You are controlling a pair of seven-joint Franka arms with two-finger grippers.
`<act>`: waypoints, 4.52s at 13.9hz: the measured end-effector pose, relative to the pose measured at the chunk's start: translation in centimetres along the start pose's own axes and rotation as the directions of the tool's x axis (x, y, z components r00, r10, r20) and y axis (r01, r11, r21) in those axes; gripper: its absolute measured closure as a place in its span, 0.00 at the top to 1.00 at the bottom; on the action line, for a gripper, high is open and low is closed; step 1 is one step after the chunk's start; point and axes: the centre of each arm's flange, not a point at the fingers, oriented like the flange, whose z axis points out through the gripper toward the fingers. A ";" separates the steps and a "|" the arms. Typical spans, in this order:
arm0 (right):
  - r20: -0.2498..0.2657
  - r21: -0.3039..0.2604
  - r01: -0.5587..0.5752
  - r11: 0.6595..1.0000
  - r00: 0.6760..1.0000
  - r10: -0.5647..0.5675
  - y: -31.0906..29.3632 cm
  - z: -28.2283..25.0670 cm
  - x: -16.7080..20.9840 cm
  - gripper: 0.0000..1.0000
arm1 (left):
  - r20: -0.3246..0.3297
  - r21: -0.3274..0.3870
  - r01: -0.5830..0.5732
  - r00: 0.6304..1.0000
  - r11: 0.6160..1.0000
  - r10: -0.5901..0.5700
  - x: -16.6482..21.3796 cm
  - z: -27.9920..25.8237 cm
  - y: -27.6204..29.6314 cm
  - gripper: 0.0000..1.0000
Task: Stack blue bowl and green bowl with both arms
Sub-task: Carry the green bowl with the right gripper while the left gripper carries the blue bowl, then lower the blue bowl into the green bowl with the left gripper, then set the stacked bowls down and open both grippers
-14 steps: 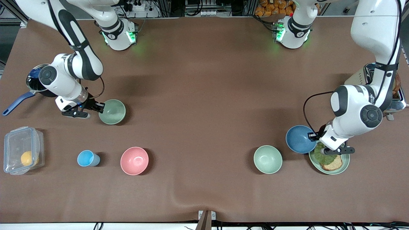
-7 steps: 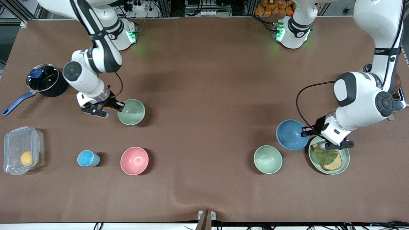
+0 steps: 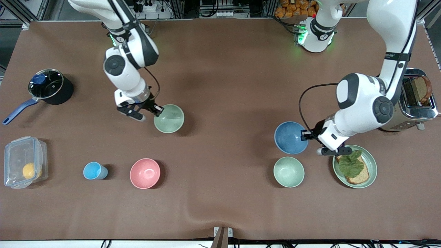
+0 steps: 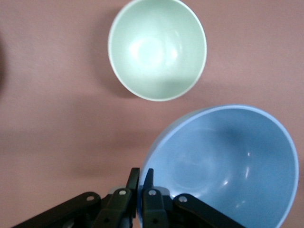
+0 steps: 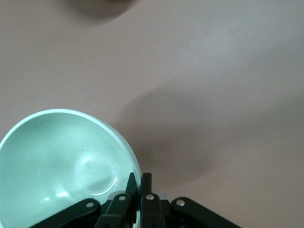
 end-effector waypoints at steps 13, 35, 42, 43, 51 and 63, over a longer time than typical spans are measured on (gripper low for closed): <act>0.016 0.084 -0.110 0.990 0.994 0.109 -11.6 5.5 -14.8 0.05 | 0.046 0.014 -0.042 0.998 0.999 0.041 -3.6 3.1 7.6 0.06; 0.025 0.054 -0.280 0.958 0.960 0.279 -13.0 4.2 -10.2 1.00 | 0.148 0.047 0.058 0.987 0.997 -0.064 -14.9 11.7 16.3 0.06; 0.137 0.033 -0.552 0.833 0.829 0.543 -10.2 4.8 -4.9 1.00 | 0.134 0.037 0.071 0.988 0.997 -0.075 -17.6 13.4 18.4 0.06; 0.152 0.020 -0.580 0.815 0.807 0.571 -9.9 5.6 -5.0 1.00 | 0.131 0.036 0.073 0.988 0.997 -0.077 -17.8 13.7 18.6 0.06; 0.284 -0.009 -0.785 0.620 0.592 0.754 -9.5 10.3 -6.1 1.00 | 0.116 0.011 0.115 0.987 0.993 -0.115 -17.2 15.3 20.0 0.06; 0.374 0.007 -0.779 0.627 0.583 0.721 -9.5 11.1 -7.4 1.00 | 0.140 0.020 0.115 0.983 0.993 -0.117 -17.8 17.3 20.8 0.06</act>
